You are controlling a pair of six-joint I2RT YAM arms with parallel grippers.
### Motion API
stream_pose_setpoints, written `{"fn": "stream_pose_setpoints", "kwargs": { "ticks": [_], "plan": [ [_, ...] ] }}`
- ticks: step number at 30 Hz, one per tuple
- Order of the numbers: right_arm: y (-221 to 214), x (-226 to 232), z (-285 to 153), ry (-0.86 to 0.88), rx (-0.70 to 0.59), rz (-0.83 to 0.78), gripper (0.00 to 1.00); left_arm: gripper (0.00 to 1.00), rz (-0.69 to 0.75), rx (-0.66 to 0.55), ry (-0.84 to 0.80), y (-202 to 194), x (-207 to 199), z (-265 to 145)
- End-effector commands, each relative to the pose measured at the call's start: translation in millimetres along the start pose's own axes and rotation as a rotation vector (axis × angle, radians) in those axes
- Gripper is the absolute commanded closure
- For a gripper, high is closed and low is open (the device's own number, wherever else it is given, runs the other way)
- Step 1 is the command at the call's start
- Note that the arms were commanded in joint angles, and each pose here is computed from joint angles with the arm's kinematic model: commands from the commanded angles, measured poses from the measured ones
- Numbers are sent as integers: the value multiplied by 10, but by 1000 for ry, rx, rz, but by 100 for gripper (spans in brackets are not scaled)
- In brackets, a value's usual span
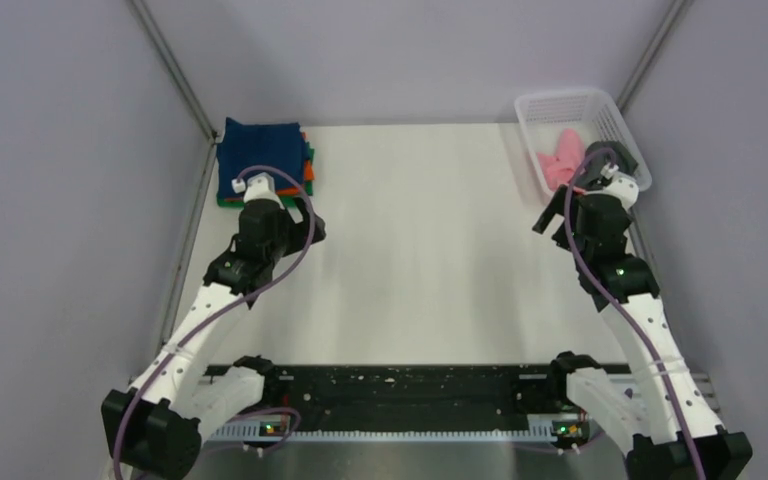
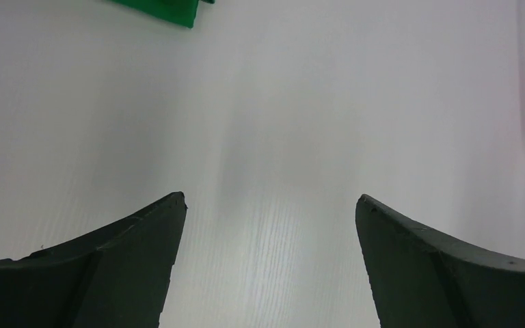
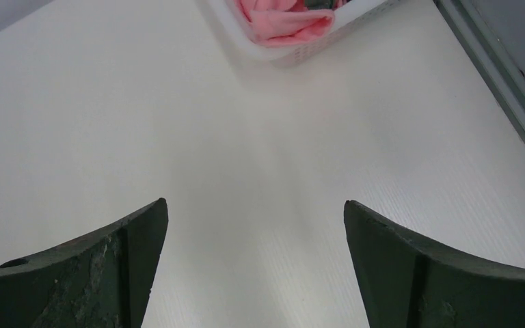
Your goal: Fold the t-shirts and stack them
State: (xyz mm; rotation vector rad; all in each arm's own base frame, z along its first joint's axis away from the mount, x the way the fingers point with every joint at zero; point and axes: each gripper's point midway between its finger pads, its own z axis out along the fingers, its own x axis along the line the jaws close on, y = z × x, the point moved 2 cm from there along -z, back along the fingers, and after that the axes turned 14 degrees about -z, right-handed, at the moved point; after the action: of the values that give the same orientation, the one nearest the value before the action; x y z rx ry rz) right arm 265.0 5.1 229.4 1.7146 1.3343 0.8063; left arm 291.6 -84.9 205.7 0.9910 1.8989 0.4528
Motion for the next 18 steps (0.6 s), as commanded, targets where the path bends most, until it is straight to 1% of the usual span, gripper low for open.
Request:
{"fn": "stream_pose_setpoints", "kwargs": {
  "ticks": [1,4,9,13,16,18],
  "plan": [
    [439,116,6,39,-137,25,1,1,-23,-87,-145,94,-175,-40],
    [685,119,45,8,-158,10,1,1,-28,-112,-133,61,-97,17],
    [1010,142,291,-41,-117,-12,1,1,-34,-129,-91,60,-12,61],
    [1256,-55,655,-104,-53,-9,1,1,-44,-127,-113,43,-33,49],
    [1410,-227,1041,-105,9,10,1,1,-44,-114,-150,33,-97,6],
    [1448,-403,1318,-168,72,13,1,1,-42,-139,-158,34,-69,17]
  ]
}}
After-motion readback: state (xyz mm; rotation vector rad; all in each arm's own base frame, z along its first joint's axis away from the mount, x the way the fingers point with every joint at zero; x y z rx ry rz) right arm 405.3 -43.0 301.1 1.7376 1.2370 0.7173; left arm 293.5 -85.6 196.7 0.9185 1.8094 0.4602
